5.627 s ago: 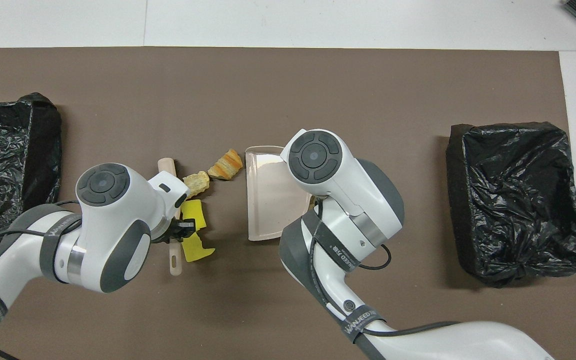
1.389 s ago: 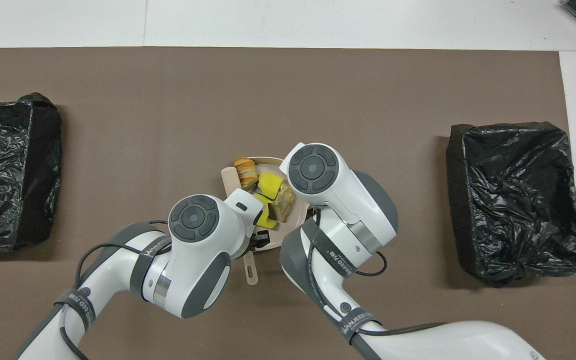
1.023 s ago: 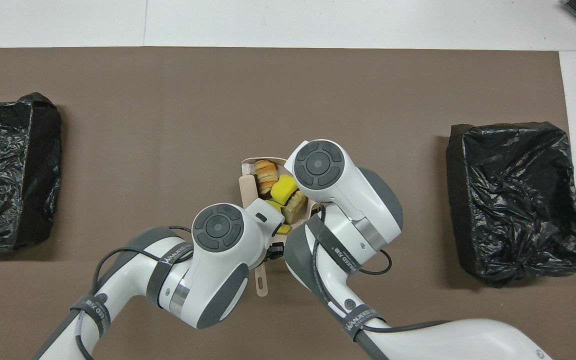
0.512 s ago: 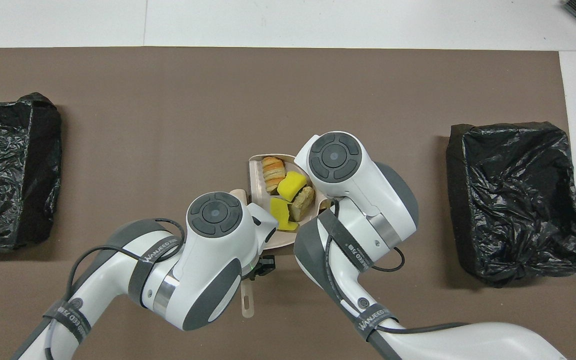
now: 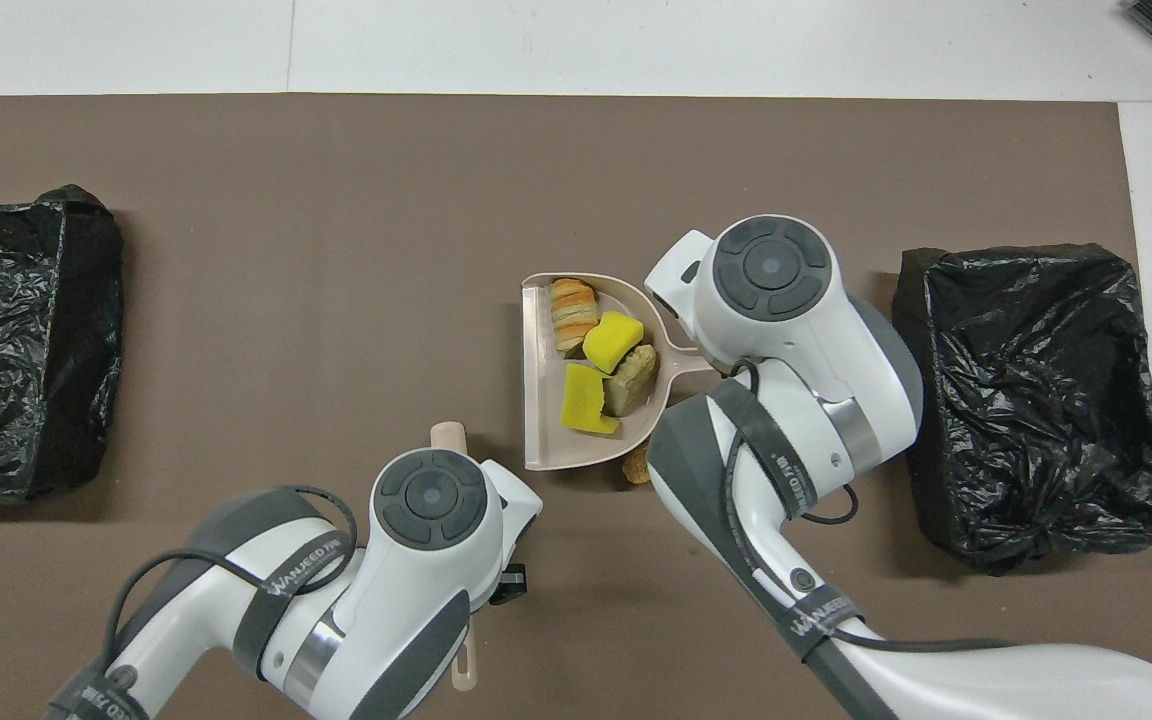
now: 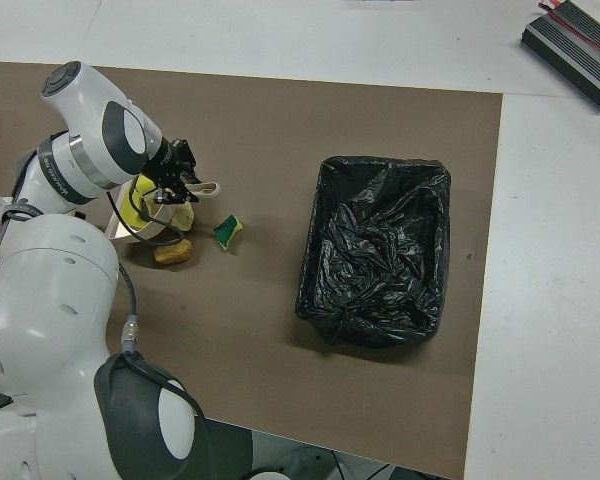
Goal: Sweep and dump trash in bin
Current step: 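Carry the loaded dustpan to the black bag with the right gripper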
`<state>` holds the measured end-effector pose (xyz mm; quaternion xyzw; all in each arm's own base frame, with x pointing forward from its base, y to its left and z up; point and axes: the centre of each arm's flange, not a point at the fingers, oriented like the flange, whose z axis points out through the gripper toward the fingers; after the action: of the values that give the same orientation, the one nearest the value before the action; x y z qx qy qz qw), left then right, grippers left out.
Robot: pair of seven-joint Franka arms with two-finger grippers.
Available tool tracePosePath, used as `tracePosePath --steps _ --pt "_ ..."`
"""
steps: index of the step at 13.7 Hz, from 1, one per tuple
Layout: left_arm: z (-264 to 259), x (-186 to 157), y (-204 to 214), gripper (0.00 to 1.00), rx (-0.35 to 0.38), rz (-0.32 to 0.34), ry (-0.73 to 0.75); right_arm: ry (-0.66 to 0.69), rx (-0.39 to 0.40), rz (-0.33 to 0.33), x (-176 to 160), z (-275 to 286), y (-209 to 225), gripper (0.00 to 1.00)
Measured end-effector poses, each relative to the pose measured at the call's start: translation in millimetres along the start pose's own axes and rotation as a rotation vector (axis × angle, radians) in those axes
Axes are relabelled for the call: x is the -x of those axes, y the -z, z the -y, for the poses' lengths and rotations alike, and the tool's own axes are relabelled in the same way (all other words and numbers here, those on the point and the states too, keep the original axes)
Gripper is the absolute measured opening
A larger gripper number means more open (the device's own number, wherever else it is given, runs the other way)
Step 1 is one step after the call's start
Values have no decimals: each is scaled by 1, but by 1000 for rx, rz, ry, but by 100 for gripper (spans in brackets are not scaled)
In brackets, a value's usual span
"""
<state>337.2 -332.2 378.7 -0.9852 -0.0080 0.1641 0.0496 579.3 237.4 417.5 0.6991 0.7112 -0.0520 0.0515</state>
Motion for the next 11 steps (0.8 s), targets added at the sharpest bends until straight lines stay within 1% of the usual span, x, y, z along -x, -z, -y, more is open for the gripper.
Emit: tracePosePath --steps 2,6,8,11 --pt "-6 22 -12 26 0 -26 -2 22 5 -28 31 -11 15 31" --pt "-26 66 -29 26 -18 -57 -56 -32 -34 -18 93 -20 47 31" --pt "-30 74 -41 26 -23 -65 -62 -69 -31 -21 129 -21 64 31" --pt "-31 80 -56 26 -26 -73 -63 -75 -28 -25 194 -20 80 31"
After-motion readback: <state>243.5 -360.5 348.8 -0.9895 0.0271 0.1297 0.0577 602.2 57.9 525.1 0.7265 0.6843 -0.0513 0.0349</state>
